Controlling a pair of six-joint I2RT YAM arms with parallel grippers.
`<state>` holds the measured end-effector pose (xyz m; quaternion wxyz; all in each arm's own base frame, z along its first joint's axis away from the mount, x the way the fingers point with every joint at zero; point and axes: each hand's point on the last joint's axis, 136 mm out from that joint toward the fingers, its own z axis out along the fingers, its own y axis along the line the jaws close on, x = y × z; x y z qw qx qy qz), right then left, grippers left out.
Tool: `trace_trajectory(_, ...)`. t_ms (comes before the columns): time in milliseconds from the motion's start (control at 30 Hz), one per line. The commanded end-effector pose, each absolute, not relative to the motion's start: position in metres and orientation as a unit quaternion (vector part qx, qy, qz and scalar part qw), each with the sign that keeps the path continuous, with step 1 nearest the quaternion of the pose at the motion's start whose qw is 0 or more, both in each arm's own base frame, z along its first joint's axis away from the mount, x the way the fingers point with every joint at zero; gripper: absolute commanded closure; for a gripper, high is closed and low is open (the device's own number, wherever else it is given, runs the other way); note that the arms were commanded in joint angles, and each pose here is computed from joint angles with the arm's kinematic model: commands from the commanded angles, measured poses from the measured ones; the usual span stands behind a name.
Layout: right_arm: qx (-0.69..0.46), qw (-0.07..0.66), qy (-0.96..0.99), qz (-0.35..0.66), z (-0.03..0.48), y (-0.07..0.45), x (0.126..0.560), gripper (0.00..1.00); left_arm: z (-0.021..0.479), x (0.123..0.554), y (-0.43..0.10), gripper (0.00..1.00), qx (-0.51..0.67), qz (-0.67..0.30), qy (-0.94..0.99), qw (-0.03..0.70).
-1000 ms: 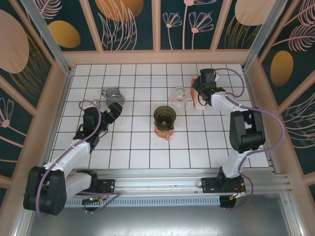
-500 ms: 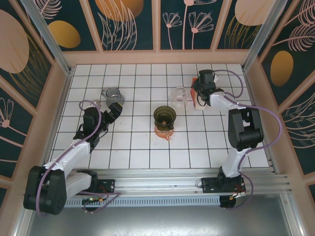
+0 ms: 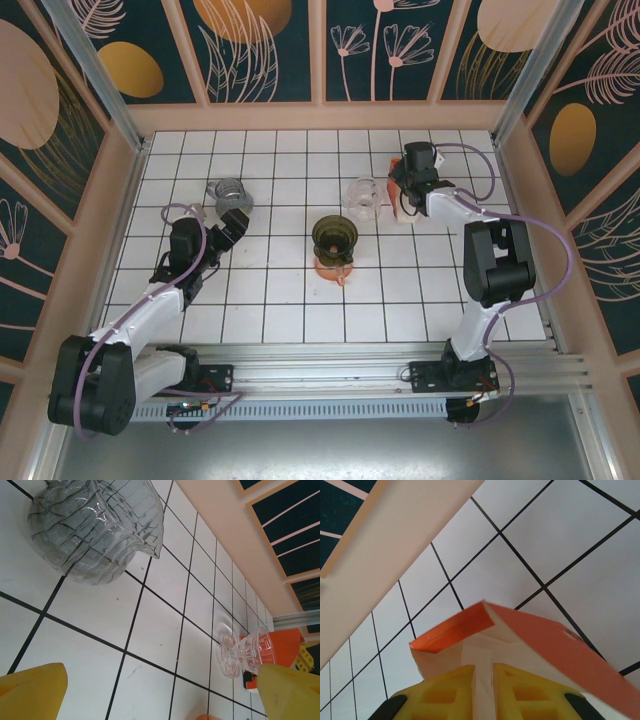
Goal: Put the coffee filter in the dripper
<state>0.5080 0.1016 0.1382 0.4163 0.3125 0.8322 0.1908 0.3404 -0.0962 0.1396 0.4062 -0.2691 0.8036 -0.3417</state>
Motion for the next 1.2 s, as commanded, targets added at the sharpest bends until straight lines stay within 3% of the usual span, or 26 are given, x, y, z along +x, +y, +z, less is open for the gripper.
trace_trajectory(0, 0.323, 0.435, 0.817, 0.198, 0.157, 0.099, 0.502, 0.8, 0.157, 0.347, -0.101, 0.03, -0.247, -0.353, 0.795, 0.427)
trace_trajectory(167, 0.332, 0.422, 0.817, 0.211, 0.157, 0.099, 0.49, 0.75, 0.157, 0.346, -0.101, 0.03, -0.247, -0.355, 0.794, 0.428)
trace_trajectory(1167, 0.382, 0.396, 0.805, 0.225, 0.144, 0.09, 0.49, 0.75, 0.156, 0.342, -0.101, 0.03, -0.243, -0.358, 0.791, 0.433)
